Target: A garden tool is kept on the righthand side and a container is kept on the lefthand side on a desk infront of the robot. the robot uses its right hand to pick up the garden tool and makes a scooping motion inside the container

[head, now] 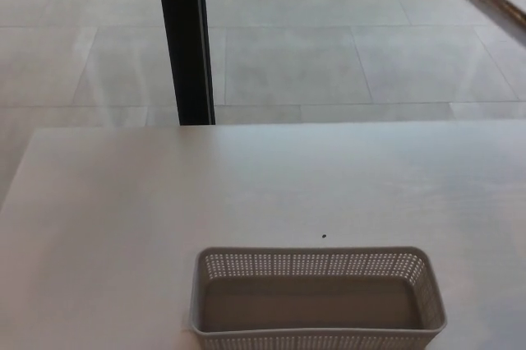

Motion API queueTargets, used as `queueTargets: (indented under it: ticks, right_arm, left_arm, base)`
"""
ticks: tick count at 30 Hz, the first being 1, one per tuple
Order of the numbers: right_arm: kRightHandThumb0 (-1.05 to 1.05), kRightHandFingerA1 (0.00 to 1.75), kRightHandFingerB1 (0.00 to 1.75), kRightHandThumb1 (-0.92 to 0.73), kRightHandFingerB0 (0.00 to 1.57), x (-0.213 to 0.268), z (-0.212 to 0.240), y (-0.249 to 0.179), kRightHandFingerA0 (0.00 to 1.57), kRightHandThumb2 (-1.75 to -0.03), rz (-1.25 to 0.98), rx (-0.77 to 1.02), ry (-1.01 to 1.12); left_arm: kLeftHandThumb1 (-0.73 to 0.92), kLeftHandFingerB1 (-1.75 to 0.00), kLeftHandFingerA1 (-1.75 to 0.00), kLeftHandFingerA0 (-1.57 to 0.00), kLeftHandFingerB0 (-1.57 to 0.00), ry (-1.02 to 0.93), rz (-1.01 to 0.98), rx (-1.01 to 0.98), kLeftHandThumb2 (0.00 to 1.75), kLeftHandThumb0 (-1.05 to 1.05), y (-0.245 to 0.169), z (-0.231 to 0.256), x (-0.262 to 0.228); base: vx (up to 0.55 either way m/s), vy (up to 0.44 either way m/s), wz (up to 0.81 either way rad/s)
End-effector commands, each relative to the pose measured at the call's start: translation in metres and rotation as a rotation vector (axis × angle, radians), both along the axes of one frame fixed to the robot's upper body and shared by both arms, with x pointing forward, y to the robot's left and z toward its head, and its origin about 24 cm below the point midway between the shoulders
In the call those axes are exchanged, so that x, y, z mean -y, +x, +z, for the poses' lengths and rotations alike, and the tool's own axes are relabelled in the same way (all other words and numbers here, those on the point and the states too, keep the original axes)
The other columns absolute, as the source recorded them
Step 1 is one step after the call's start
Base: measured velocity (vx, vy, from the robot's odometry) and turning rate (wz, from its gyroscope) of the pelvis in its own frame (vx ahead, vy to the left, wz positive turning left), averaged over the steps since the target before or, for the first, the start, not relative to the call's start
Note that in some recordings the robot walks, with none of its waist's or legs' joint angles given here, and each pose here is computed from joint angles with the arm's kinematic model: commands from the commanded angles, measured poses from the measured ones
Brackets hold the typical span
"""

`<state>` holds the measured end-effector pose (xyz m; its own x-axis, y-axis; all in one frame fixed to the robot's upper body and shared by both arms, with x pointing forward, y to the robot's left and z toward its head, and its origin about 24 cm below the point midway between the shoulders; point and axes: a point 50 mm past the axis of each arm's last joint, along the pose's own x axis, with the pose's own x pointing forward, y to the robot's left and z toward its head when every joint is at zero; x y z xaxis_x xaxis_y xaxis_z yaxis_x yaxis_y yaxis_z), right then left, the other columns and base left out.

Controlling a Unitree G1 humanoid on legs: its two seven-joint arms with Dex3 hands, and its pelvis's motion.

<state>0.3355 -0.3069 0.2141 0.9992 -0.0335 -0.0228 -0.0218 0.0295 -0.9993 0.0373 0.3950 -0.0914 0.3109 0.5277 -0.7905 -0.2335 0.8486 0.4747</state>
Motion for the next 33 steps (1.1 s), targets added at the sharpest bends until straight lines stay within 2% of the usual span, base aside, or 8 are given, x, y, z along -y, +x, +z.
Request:
queueTargets:
  ticks: [1,5,8,16,20,28,30,33]
  right_arm:
    - [-0.25,1.68,1.37,-0.69,0.7,0.017,-0.028,-0.004,0.79,-0.76,-0.006,-0.048,-0.208]
    - [-0.28,1.61,0.91,-0.72,0.84,0.024,-0.057,-0.004,0.83,-0.7,-0.069,-0.143,-0.205]
    - [-0.3,1.64,1.21,-0.7,0.8,0.025,-0.076,-0.005,0.87,-0.69,-0.076,-0.164,-0.177]
    - [-0.33,1.51,0.63,-0.74,0.76,0.007,-0.124,-0.006,0.82,-0.67,-0.085,-0.23,-0.129]
    - [-0.31,1.56,1.01,-0.73,0.74,-0.004,-0.136,-0.004,0.84,-0.67,-0.075,-0.234,-0.116]
    - [-0.39,1.06,0.56,-0.74,0.64,-0.013,-0.146,-0.003,0.76,-0.61,-0.073,-0.251,-0.107]
    - [-0.62,0.71,0.54,-0.6,0.37,-0.016,-0.146,-0.002,0.63,-0.97,-0.108,-0.299,-0.142]
    - [-0.79,0.36,0.26,-0.77,0.14,-0.019,-0.146,-0.003,0.0,-0.64,-0.153,-0.393,-0.22]
  left_arm:
    - [0.64,-0.42,-0.61,-0.59,-0.56,0.006,0.005,0.003,0.6,-0.54,-0.003,0.002,-0.003]
    - [0.62,-0.42,-0.59,-0.58,-0.56,0.005,0.013,0.011,0.59,-0.55,-0.002,0.003,-0.004]
    - [0.63,-0.41,-0.57,-0.53,-0.55,0.002,-0.002,0.005,0.59,-0.55,-0.003,0.002,-0.003]
    - [0.63,-0.42,-0.6,-0.61,-0.59,-0.002,0.018,-0.002,0.59,-0.53,-0.006,-0.001,0.0]
    - [0.63,-0.42,-0.63,-0.56,-0.58,-0.003,-0.005,0.017,0.59,-0.55,-0.002,0.001,0.0]
    - [0.64,-0.41,-0.58,-0.59,-0.56,0.001,0.006,0.008,0.59,-0.52,-0.002,0.0,0.0]
    - [0.61,-0.44,-0.61,-0.47,-0.58,-0.008,0.015,0.043,0.6,-0.55,0.0,0.001,0.0]
    - [0.65,-0.42,-0.58,-0.59,-0.56,0.0,0.002,0.015,0.6,-0.51,-0.001,0.0,0.0]
  base:
    - [0.0,0.0,0.0]
    - [0.0,0.0,0.0]
    - [0.0,0.0,0.0]
    - [0.0,0.0,0.0]
    - [0.0,0.0,0.0]
    - [0.0,0.0,0.0]
    - [0.0,0.0,0.0]
    - [0.0,0.0,0.0]
